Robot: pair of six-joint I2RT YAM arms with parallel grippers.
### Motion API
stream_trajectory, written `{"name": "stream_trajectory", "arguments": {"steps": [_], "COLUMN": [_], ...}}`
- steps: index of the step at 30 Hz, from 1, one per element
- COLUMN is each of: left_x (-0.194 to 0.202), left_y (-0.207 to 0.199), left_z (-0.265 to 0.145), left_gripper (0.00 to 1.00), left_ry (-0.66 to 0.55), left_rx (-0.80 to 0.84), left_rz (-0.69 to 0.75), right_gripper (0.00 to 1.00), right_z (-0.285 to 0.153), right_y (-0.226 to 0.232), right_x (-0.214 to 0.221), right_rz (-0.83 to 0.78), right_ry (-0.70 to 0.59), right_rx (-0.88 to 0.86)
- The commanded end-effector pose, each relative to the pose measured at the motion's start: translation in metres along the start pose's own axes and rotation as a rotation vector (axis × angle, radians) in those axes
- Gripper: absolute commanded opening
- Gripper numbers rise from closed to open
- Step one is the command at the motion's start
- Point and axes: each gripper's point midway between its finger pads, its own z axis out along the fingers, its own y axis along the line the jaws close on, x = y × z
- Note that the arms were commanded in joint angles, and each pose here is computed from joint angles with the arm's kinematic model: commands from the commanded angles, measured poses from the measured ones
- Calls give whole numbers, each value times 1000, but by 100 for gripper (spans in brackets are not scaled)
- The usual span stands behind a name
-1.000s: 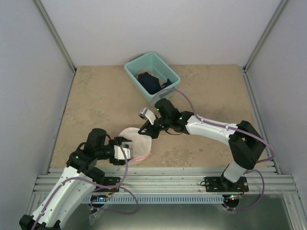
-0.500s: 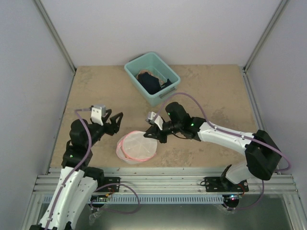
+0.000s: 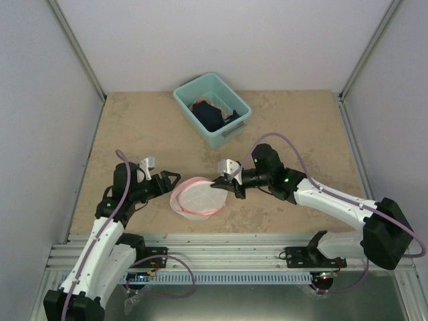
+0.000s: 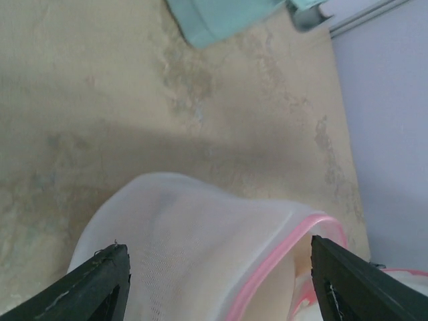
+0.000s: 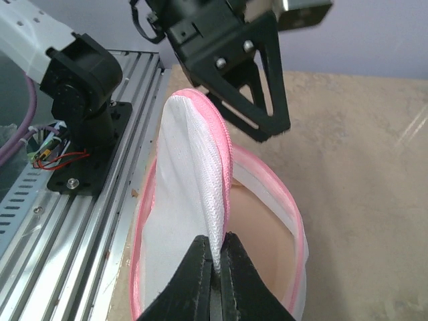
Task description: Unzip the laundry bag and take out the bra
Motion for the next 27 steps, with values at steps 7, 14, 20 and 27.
{"name": "stream_trajectory", "arguments": {"steps": [7, 14, 20, 27], "left_x": [33, 43, 40, 22], "left_y": [8, 16, 13, 25], "left_z": [21, 31, 31, 27], "left_gripper": [73, 43, 0, 0], "left_ry": [146, 188, 171, 65], "left_rx": [-12, -45, -25, -65], "left_rz": [-94, -112, -100, -120], "right_gripper": [0, 1, 4, 21], "right_z": [-11, -11, -10, -36], "right_y": [7, 6, 18, 64], "right_x": [-12, -9, 2, 43], "right_rz": [-217, -247, -343, -656], "right_ry": [-91, -82, -54, 33], "right_rx": [-4, -3, -71, -191]}}
